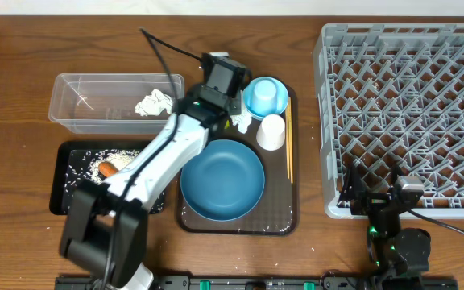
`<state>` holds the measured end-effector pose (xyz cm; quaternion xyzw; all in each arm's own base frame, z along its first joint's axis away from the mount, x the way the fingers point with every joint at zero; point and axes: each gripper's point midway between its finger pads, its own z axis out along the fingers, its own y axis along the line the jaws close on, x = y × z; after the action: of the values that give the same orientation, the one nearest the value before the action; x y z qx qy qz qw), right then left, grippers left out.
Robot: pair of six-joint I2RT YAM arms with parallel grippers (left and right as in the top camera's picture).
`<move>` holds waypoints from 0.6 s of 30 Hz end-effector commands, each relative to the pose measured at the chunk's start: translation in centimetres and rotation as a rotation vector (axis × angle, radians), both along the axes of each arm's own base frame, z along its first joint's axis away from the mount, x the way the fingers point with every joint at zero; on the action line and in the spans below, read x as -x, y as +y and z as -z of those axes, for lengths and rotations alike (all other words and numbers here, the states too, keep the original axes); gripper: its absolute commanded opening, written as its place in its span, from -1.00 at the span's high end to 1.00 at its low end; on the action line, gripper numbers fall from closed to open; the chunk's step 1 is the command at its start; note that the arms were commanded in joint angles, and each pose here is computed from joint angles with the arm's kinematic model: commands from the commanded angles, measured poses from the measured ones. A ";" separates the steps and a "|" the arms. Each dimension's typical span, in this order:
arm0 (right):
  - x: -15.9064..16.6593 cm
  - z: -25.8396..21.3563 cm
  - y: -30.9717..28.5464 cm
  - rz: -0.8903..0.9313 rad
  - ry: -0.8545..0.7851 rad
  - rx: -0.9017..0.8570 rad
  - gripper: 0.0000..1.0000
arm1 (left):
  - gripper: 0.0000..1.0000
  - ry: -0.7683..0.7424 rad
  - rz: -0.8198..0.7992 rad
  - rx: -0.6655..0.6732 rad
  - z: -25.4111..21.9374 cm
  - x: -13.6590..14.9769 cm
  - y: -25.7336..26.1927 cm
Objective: Sort waste into correct bins and load items into the dishwasher rack
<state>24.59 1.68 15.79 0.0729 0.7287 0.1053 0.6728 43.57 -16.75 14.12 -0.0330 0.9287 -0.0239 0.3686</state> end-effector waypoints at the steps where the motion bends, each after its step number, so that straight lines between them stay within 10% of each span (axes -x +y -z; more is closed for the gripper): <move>1: 0.0 0.1 0.0 0.001 0.000 0.013 -0.99 | 0.88 -0.054 -0.050 -0.004 -2.4 -0.3 1.9; 18: 0.0 0.1 0.0 0.001 0.000 0.013 -0.98 | 0.66 -0.084 -0.421 -0.047 -3.2 -2.6 17.5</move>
<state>24.59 1.68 15.79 0.0729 0.7287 0.1053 0.6728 46.03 -0.99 18.81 -0.1966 0.8849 0.0543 0.4188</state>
